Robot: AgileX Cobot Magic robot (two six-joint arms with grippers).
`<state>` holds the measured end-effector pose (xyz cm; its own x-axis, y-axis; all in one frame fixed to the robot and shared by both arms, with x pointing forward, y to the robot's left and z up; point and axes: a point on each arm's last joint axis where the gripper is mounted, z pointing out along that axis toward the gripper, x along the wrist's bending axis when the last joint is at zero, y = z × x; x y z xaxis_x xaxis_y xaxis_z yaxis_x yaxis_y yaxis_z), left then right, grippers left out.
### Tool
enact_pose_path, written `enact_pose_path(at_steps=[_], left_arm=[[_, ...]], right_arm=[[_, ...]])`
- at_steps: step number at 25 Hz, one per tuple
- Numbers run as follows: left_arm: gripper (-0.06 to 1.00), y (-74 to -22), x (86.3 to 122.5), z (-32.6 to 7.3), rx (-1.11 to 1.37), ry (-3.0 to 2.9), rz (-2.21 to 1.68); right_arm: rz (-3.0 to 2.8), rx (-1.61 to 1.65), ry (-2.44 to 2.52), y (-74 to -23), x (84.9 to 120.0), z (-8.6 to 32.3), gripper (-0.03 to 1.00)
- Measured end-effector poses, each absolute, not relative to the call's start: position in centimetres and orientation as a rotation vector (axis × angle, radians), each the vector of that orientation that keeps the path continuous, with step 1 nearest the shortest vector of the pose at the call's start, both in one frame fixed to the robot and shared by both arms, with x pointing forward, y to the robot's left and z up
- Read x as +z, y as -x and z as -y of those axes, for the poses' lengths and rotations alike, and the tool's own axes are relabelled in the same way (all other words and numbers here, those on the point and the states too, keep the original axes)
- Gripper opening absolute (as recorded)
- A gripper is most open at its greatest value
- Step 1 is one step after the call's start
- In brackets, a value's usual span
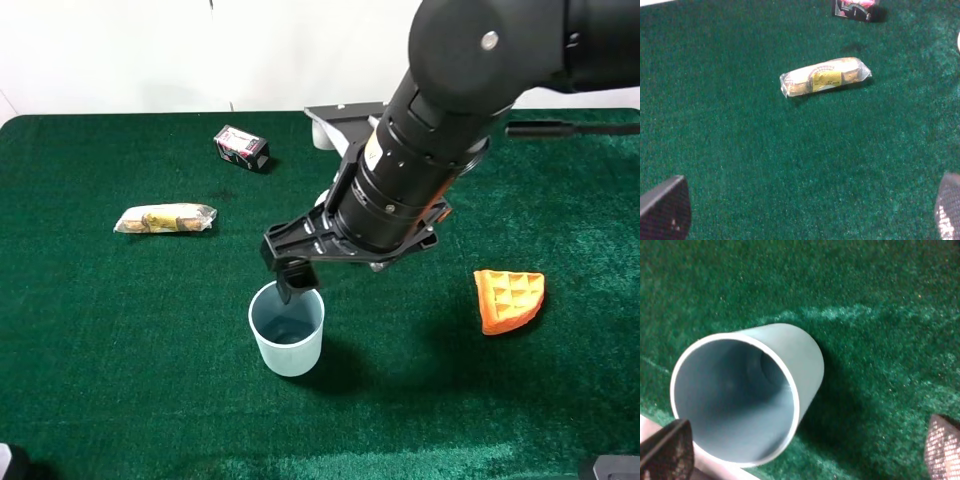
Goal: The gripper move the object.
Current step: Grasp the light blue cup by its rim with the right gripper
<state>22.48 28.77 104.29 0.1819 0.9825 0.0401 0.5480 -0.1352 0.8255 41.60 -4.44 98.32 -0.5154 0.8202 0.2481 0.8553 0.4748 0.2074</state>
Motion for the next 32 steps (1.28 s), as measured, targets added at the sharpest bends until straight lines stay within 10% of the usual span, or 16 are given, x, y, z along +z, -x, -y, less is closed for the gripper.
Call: enact_pose_path(at_steps=[32], left_arm=[[0.99,-22.5,104.3,-28.8,0.810,-1.778,-1.447]], right_arm=[[2.597,-0.308,1.513,-42.5,91.0,2.2,0.69]])
